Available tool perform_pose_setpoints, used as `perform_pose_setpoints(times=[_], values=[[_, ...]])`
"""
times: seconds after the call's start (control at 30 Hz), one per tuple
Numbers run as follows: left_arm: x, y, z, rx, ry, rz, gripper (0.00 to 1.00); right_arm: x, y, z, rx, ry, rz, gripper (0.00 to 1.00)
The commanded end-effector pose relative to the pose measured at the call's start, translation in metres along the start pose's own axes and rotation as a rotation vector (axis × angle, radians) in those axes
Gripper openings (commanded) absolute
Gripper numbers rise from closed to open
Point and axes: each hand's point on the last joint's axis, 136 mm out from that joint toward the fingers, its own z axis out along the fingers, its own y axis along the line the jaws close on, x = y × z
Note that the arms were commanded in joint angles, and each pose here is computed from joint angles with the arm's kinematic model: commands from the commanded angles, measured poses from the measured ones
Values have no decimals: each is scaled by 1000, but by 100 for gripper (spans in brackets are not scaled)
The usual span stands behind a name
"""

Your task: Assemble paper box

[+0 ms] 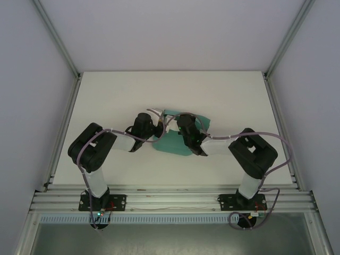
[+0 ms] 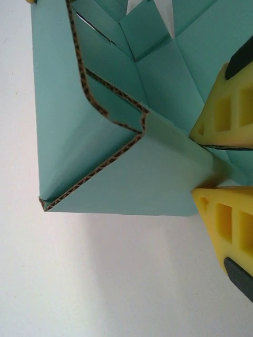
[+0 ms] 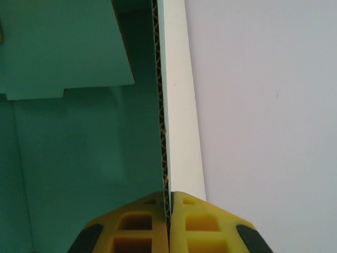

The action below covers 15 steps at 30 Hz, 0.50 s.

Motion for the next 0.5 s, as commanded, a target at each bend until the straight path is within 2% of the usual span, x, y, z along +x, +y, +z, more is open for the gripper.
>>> perform_pose_setpoints(times=[0.0,0.07,0.33,0.4,0.47], values=[[-10,3,0,-20,-53,38,20,-3,23,-7,-99,-15,-15,8],[-8,4,-1,-20,-53,40,17,2,19,-7,-96,10,-13,10],[-7,8,-1,-42,-58,43,16,17,0,-8,-61,74,17,21],[-5,9,-2,-52,-55,47,12,18,-8,-10,-41,81,47,24],[-2,11,-2,-64,-53,56,12,16,-16,-17,-44,61,102,35]])
